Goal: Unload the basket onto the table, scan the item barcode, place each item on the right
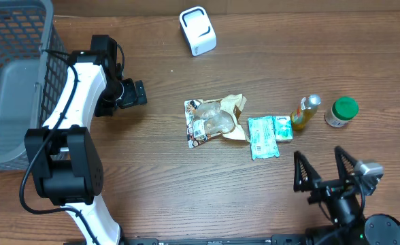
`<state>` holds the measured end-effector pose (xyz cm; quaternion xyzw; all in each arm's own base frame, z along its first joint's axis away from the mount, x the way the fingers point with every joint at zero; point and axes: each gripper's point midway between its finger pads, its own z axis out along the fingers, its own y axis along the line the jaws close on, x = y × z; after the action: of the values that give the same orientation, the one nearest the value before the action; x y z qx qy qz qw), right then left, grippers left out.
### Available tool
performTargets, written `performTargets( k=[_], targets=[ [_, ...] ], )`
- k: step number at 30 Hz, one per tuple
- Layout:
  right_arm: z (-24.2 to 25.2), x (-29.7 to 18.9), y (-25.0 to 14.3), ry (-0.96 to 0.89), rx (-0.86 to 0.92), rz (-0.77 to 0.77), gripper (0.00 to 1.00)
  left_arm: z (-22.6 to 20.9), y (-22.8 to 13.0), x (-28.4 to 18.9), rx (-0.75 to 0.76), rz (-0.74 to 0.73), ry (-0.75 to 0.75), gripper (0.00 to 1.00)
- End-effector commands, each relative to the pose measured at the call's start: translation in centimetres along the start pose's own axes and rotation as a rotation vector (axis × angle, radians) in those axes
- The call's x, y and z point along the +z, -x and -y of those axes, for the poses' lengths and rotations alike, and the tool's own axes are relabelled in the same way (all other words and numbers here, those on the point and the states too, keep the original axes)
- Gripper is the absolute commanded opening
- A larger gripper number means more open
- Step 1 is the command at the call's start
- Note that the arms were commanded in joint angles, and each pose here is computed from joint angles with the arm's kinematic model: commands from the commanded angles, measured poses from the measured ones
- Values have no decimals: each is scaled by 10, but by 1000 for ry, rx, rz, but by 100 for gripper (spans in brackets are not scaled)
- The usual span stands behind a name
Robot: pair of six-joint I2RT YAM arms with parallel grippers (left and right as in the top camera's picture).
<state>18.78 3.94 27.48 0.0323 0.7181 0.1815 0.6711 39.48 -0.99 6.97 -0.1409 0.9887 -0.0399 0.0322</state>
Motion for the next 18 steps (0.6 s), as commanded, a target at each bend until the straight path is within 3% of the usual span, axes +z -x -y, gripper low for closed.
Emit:
performTargets(
  k=[1, 6, 12, 18],
  targets=[
    [1, 6, 21, 4, -31, 134, 100, 4, 3, -10, 27, 31, -6, 100],
    [-11, 6, 60, 68, -129, 391, 100, 4, 3, -10, 27, 31, -6, 99],
    [-17, -3, 76, 90, -254, 593, 100, 4, 3, -10, 27, 31, -6, 100],
    [-11, 3, 60, 75, -330, 635, 100, 4, 3, -10, 27, 31, -6, 99]
  ],
)
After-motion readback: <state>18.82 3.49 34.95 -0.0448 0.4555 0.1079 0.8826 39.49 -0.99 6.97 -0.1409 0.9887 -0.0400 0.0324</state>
